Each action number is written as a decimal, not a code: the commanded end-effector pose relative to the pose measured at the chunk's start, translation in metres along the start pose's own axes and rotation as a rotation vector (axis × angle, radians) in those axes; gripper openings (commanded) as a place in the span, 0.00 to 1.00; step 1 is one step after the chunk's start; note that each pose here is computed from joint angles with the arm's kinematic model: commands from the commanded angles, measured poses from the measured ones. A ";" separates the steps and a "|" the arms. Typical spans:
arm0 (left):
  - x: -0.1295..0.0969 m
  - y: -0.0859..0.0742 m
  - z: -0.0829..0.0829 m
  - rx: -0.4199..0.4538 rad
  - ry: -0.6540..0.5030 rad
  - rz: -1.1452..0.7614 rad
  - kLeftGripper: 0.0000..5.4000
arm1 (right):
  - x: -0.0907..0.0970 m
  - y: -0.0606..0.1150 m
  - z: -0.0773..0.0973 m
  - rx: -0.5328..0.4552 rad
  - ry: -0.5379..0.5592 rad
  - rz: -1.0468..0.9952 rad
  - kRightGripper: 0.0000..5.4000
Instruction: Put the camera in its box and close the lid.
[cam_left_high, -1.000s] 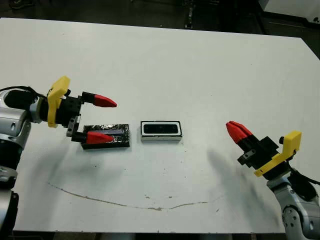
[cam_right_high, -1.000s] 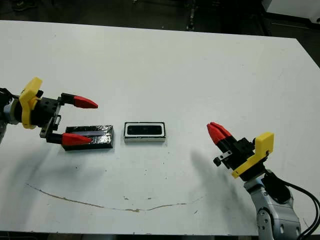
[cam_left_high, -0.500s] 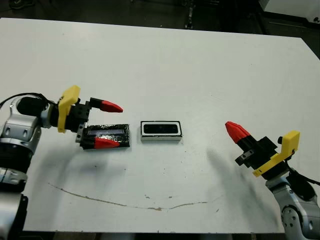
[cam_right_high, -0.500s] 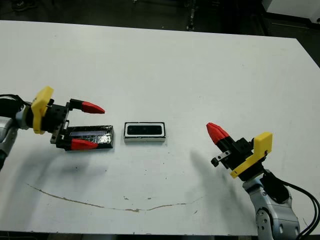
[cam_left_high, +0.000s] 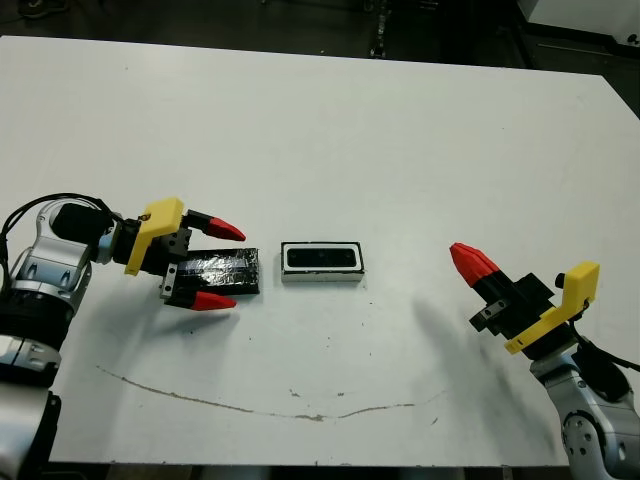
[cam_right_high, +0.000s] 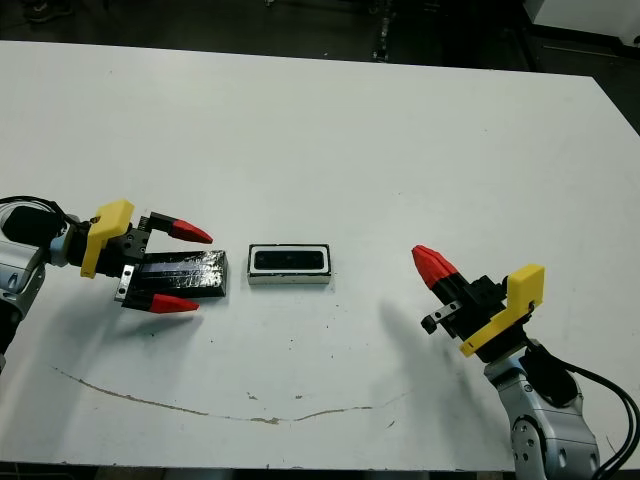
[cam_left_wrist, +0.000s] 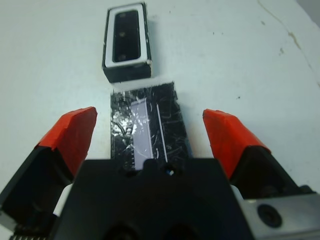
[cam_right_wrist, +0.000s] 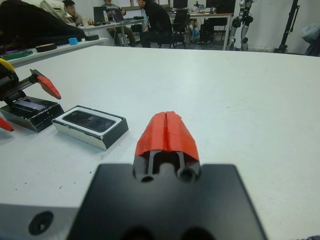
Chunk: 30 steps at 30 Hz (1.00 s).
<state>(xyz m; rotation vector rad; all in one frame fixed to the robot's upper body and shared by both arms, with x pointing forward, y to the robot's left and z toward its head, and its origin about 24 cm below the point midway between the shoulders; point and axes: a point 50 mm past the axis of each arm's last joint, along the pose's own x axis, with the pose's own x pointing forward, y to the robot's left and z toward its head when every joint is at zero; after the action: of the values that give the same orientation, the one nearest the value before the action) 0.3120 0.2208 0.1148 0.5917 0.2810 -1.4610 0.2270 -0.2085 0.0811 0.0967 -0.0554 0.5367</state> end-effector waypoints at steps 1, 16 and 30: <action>0.002 -0.001 -0.004 0.007 0.055 -0.009 1.00 | -0.003 -0.002 0.000 -0.012 0.010 0.000 0.00; 0.002 -0.001 -0.011 -0.172 0.120 0.101 1.00 | -0.004 -0.002 0.000 -0.014 0.018 0.004 0.00; 0.003 -0.005 -0.004 -0.150 0.165 0.069 0.70 | -0.003 -0.002 -0.001 -0.019 0.016 0.003 0.00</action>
<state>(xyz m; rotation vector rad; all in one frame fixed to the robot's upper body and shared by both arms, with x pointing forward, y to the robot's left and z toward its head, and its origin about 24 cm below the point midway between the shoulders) 0.3122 0.2160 0.1167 0.5752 0.4341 -1.3055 0.2268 -0.2082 0.0806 0.0964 -0.0525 0.5434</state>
